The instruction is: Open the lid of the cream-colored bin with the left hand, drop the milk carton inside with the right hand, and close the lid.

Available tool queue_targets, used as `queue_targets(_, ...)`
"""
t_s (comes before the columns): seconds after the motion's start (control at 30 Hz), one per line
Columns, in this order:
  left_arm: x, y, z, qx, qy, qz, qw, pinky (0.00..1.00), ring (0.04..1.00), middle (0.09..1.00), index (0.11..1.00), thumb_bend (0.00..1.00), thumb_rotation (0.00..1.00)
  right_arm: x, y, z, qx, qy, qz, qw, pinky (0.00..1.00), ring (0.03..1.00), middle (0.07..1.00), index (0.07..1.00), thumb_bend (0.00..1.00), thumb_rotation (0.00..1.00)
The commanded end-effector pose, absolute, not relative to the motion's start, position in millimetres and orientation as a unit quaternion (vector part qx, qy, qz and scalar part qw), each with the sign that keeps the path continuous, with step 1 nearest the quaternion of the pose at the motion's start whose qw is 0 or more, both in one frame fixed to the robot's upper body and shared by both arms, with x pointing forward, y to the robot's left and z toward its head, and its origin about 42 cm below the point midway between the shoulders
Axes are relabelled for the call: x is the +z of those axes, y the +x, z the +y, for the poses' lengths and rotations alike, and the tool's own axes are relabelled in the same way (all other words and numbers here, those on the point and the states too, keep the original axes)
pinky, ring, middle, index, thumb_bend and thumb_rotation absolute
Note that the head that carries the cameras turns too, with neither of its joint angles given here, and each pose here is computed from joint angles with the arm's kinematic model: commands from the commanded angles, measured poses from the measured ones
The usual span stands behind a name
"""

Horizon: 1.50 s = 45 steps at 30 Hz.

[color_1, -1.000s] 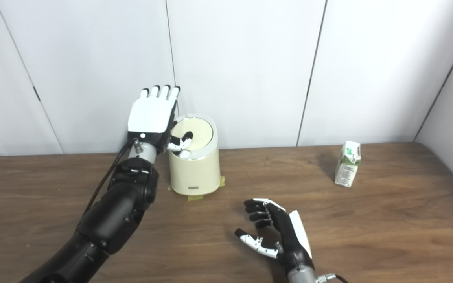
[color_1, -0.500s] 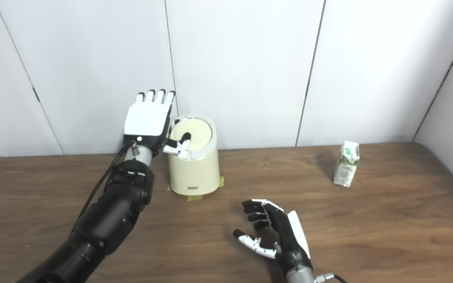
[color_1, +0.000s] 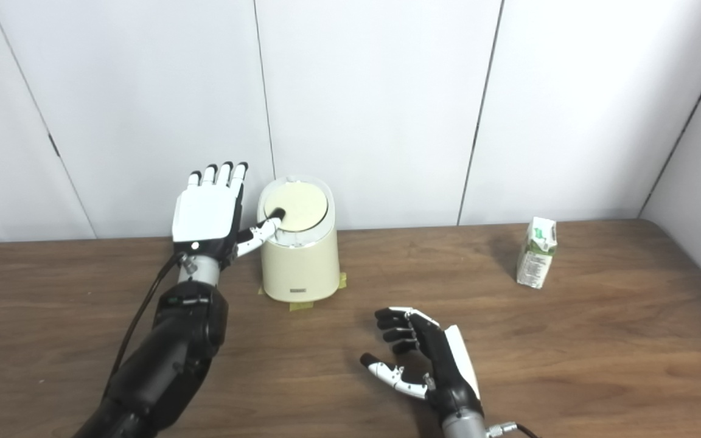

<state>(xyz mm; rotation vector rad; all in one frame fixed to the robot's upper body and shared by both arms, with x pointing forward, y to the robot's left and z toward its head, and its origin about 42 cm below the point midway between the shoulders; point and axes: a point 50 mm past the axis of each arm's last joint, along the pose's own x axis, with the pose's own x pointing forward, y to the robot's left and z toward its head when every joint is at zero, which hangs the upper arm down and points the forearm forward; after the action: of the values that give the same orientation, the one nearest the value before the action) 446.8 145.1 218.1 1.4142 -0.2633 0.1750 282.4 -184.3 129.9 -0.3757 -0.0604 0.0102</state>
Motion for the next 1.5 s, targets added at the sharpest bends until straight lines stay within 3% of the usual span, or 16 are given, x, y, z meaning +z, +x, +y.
queue_targets(0.0,250.7,444.2,143.5,0.112,0.625,-0.178,0.752,1.00,1.000,1.000,1.000,0.57,1.00,131.7,286.0,-179.1,0.017,-0.182,-0.034,0.982,0.56,0.644,0.671,0.660,0.32,0.07)
queue_targets(0.33,256.6,370.7,168.2,0.143,0.539,-0.260,0.788,1.00,0.997,0.977,0.972,0.47,1.00,132.1,286.1,-181.7,0.014,-0.190,-0.035,0.981,0.55,0.630,0.660,0.659,0.32,0.09)
queue_targets(0.5,246.5,342.1,180.3,0.152,0.482,-0.272,0.819,0.81,0.909,0.907,0.899,0.41,0.98,133.5,285.8,-183.9,0.011,-0.200,-0.046,0.979,0.53,0.619,0.654,0.659,0.32,0.09)
queue_targets(0.67,229.1,319.9,193.4,0.138,0.413,-0.264,0.861,0.71,0.846,0.865,0.853,0.39,1.00,140.5,285.9,-189.3,-0.009,-0.156,-0.045,0.987,0.56,0.640,0.663,0.653,0.34,0.12)
queue_targets(0.77,218.9,308.5,199.2,0.124,0.359,-0.254,0.890,0.65,0.811,0.834,0.814,0.35,0.96,150.1,286.7,-193.0,-0.034,-0.133,-0.056,0.989,0.56,0.641,0.665,0.652,0.36,0.15)
queue_targets(0.93,200.8,295.1,210.1,0.106,0.324,-0.235,0.910,0.66,0.784,0.807,0.792,0.30,0.88,169.1,289.8,-200.7,-0.062,-0.103,-0.089,0.989,0.55,0.627,0.655,0.651,0.44,0.22)
queue_targets(1.1,180.6,283.4,218.9,0.103,0.295,-0.210,0.926,0.66,0.777,0.801,0.791,0.31,0.85,173.7,291.8,-208.5,-0.076,-0.109,-0.100,0.986,0.51,0.598,0.639,0.647,0.45,0.14)
queue_targets(1.3,153.3,272.6,229.4,0.081,0.183,-0.192,0.961,0.68,0.794,0.814,0.804,0.25,0.79,176.1,293.7,-218.0,-0.091,-0.100,-0.112,0.984,0.55,0.638,0.667,0.657,0.47,0.15)
queue_targets(1.47,138.2,266.1,234.9,0.081,0.142,-0.181,0.970,0.69,0.780,0.798,0.791,0.18,0.73,188.3,301.2,-232.3,-0.102,-0.103,-0.136,0.980,0.59,0.659,0.676,0.667,0.57,0.29)
